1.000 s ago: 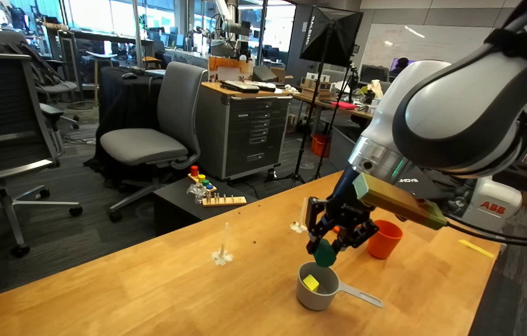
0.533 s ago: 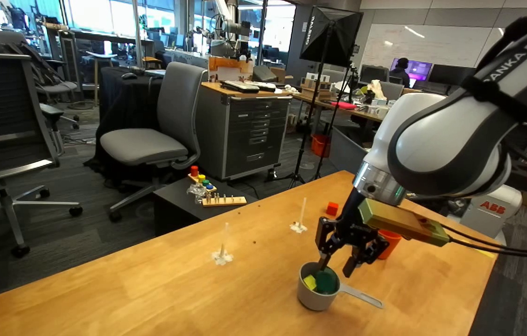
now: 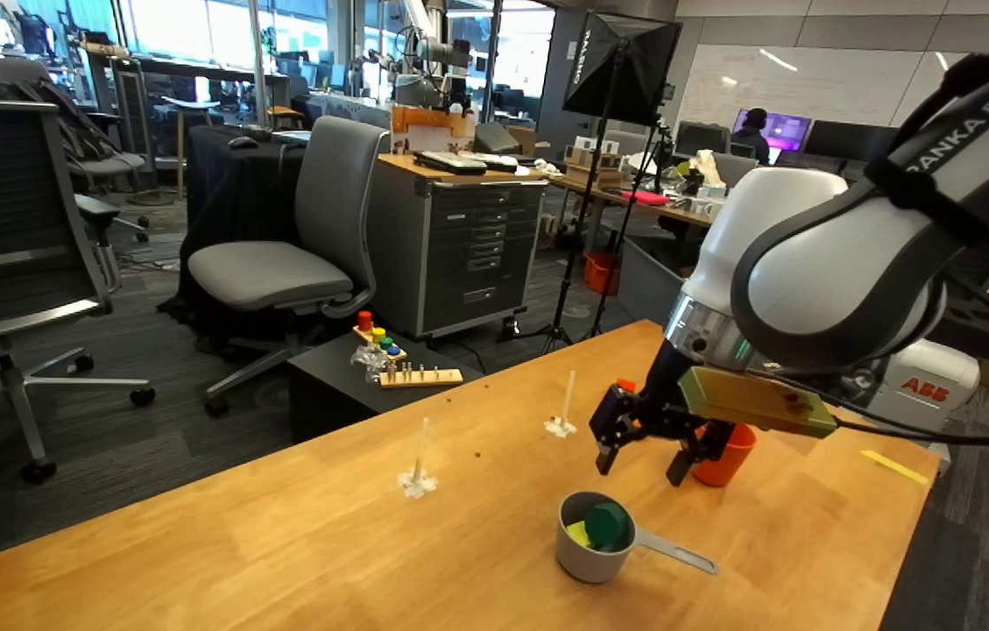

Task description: Put the yellow, green and orange block in the grey measuring cup

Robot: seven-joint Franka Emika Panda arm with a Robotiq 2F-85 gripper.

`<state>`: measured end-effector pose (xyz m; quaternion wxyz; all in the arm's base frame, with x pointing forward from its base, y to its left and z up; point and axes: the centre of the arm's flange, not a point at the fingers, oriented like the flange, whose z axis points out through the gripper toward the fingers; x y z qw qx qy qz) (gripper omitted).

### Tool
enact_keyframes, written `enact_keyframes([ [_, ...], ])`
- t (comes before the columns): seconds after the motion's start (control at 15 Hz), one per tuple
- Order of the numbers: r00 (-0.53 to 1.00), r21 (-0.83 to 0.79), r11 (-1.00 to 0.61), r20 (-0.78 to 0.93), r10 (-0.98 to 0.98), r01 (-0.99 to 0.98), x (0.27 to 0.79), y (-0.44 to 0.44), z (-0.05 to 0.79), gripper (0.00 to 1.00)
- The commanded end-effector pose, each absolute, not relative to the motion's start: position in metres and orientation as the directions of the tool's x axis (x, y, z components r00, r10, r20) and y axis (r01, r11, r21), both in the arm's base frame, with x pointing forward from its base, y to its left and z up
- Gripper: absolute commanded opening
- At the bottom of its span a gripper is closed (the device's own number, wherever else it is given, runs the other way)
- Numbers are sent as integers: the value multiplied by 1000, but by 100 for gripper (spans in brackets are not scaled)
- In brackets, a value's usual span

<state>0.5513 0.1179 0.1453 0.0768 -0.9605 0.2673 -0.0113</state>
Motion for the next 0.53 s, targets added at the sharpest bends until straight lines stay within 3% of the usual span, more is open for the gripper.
enact_keyframes([
  [0.0,865,-82,-871,101,-491,-485,575,90,192,100],
  [0.47,856,103,-865,241,-458,-492,615,-7,249,100],
])
